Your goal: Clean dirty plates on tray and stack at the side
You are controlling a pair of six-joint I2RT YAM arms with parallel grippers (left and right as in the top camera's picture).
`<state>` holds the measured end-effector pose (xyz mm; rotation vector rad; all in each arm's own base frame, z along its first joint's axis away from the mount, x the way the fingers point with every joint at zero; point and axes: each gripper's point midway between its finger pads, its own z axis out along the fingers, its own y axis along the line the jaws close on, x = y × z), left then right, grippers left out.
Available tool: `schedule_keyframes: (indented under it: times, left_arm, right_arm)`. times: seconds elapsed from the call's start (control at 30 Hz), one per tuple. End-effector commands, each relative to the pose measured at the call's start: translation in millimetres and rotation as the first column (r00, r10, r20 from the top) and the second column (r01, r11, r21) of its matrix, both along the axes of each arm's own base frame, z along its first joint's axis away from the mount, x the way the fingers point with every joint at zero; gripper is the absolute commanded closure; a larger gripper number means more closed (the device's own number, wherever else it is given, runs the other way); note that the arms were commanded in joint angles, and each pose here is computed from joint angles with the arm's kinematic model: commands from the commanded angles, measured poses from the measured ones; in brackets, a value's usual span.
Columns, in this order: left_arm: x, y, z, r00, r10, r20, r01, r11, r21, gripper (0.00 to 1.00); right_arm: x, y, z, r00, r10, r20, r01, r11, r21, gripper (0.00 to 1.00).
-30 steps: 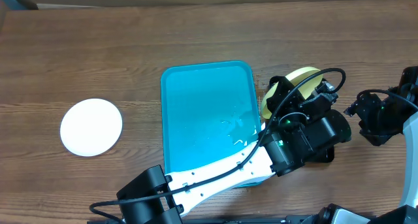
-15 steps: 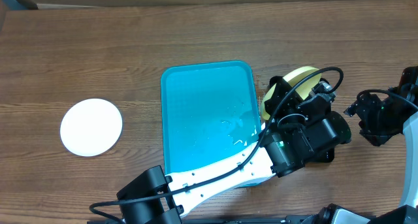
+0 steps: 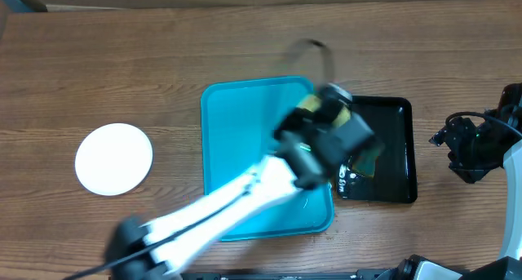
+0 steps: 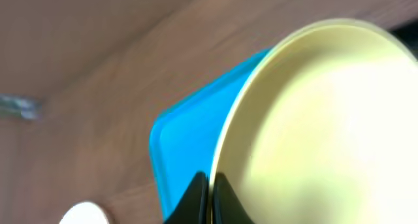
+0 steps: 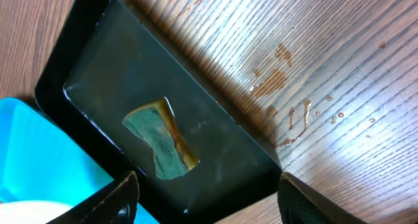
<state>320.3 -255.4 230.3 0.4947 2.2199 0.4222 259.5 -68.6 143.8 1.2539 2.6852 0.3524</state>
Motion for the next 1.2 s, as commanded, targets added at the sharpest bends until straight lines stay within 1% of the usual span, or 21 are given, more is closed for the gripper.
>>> schedule_keyframes:
  times: [0.0, 0.07, 0.17, 0.23, 0.27, 0.33, 0.43, 0.5, 0.6, 0.7, 0.77, 0.8, 0.83, 0.87, 0.9, 1.0, 1.03, 1.07, 1.1, 1.13, 1.17]
  left_arm:
    - [-17.0, 112.4, 57.0, 0.927, 0.363, -0.093, -0.371, 0.853, -0.367, 0.96]
    - [-28.1, 192.0, 66.6, 0.834, 0.532, -0.147, -0.545, 0.75, -0.376, 0.96]
    - [-45.6, 271.4, 65.7, 0.678, 0.709, -0.194, -0.723, 0.598, -0.346, 0.96]
    - [-59.8, 324.1, 56.8, 0.543, 0.809, -0.225, -0.829, 0.473, -0.299, 0.96]
    - [-69.7, 358.0, 44.5, 0.441, 0.86, -0.258, -0.886, 0.371, -0.28, 0.96]
    - [-81.0, 395.0, 20.7, 0.339, 0.888, -0.312, -0.927, 0.259, -0.272, 0.96]
    - [-90.1, 424.8, -8.8, 0.27, 0.888, -0.373, -0.942, 0.165, -0.291, 0.96]
    - [-100.7, 452.5, -52.1, 0.228, 0.856, -0.464, -0.944, 0.077, -0.321, 0.96]
    - [-108.3, 464.7, -92.9, 0.202, 0.81, -0.551, -0.948, 0.019, -0.319, 0.96]
    - [-112.6, 472.9, -118.9, 0.151, 0.809, -0.568, -0.966, -0.001, -0.257, 0.96]
    - [-104.6, 476.7, -131.6, 0.159, 0.799, -0.58, -0.967, 0.006, -0.256, 0.95]
    - [-100.6, 476.4, -134.4, 0.181, 0.79, -0.585, -0.965, 0.028, -0.26, 0.88]
    - [-99.7, 475.8, -134.7, 0.186, 0.787, -0.588, -0.964, 0.032, -0.263, 0.77]
    - [-98.8, 475.3, -133.7, 0.191, 0.785, -0.589, -0.963, 0.032, -0.269, 0.61]
    - [-93.8, 475.5, -124.8, 0.21, 0.784, -0.584, -0.955, 0.037, -0.293, 0.39]
    - [-81.8, 471.1, -97.9, 0.264, 0.765, -0.587, -0.933, 0.047, -0.358, 0.33]
    - [-66.0, 462.4, -71.0, 0.366, 0.727, -0.582, -0.893, 0.097, -0.44, 0.33]
    - [-46.7, 444.9, -37.4, 0.511, 0.66, -0.55, -0.823, 0.19, -0.536, 0.3]
    - [-39.8, 436.3, -23.6, 0.567, 0.631, -0.53, -0.79, 0.233, -0.568, 0.28]
    - [-29.9, 418.9, -1.3, 0.655, 0.575, -0.49, -0.73, 0.314, -0.607, 0.26]
    - [-25.4, 406.7, 11.6, 0.702, 0.541, -0.464, -0.693, 0.368, -0.62, 0.24]
  right_arm:
    - [3.1, -1.0, 7.3, 1.0, -0.002, 0.029, 0.002, 1.0, -0.007, 0.3]
    - [3.2, -1.1, 7.3, 1.0, -0.002, 0.029, 0.002, 1.0, -0.007, 0.3]
    - [3.9, -1.4, 7.5, 0.999, -0.002, 0.033, 0.002, 1.0, -0.008, 0.3]
    - [3.9, -1.3, 7.4, 0.999, -0.002, 0.032, 0.002, 1.0, -0.008, 0.3]
    - [3.8, -1.3, 7.4, 0.999, -0.002, 0.032, 0.002, 1.0, -0.008, 0.3]
    - [3.8, -1.3, 7.4, 0.999, -0.002, 0.032, 0.002, 1.0, -0.008, 0.3]
    - [3.9, -1.4, 7.5, 0.999, -0.002, 0.033, 0.002, 1.0, -0.008, 0.3]
    - [4.3, -1.5, 7.5, 0.999, -0.002, 0.034, 0.002, 1.0, -0.009, 0.3]
    - [4.7, -1.7, 7.6, 0.999, -0.002, 0.036, 0.002, 1.0, -0.009, 0.3]
    - [4.8, -1.7, 7.7, 0.999, -0.002, 0.036, 0.002, 1.0, -0.01, 0.3]
    - [4.6, -1.6, 7.6, 0.999, -0.002, 0.035, 0.002, 1.0, -0.009, 0.3]
    - [4.6, -1.6, 7.6, 0.999, -0.002, 0.035, 0.002, 1.0, -0.009, 0.3]
    - [4.6, -1.6, 7.6, 0.999, -0.001, 0.036, 0.002, 1.0, -0.009, 0.3]
    - [4.7, -0.7, 7.8, 0.999, -0.001, 0.036, 0.001, 1.0, -0.004, 0.3]
    - [4.5, 0.8, 8.0, 0.999, 0.004, 0.037, -0.004, 1.0, 0.003, 0.3]
    - [6.0, 3.1, 9.0, 0.998, 0.039, 0.052, -0.04, 0.999, 0.006, 0.31]
    - [10.3, 9.8, 11.8, 0.992, 0.096, 0.087, -0.098, 0.995, 0.022, 0.32]
    - [14.6, 15.6, 15.7, 0.984, 0.134, 0.12, -0.138, 0.99, 0.024, 0.32]
    - [17.8, 20.7, 19.2, 0.976, 0.162, 0.146, -0.167, 0.986, 0.024, 0.32]
    - [21.6, 28.6, 25.1, 0.963, 0.199, 0.182, -0.206, 0.978, 0.02, 0.31]
    - [22.4, 31.3, 27.5, 0.959, 0.209, 0.193, -0.216, 0.976, 0.013, 0.31]
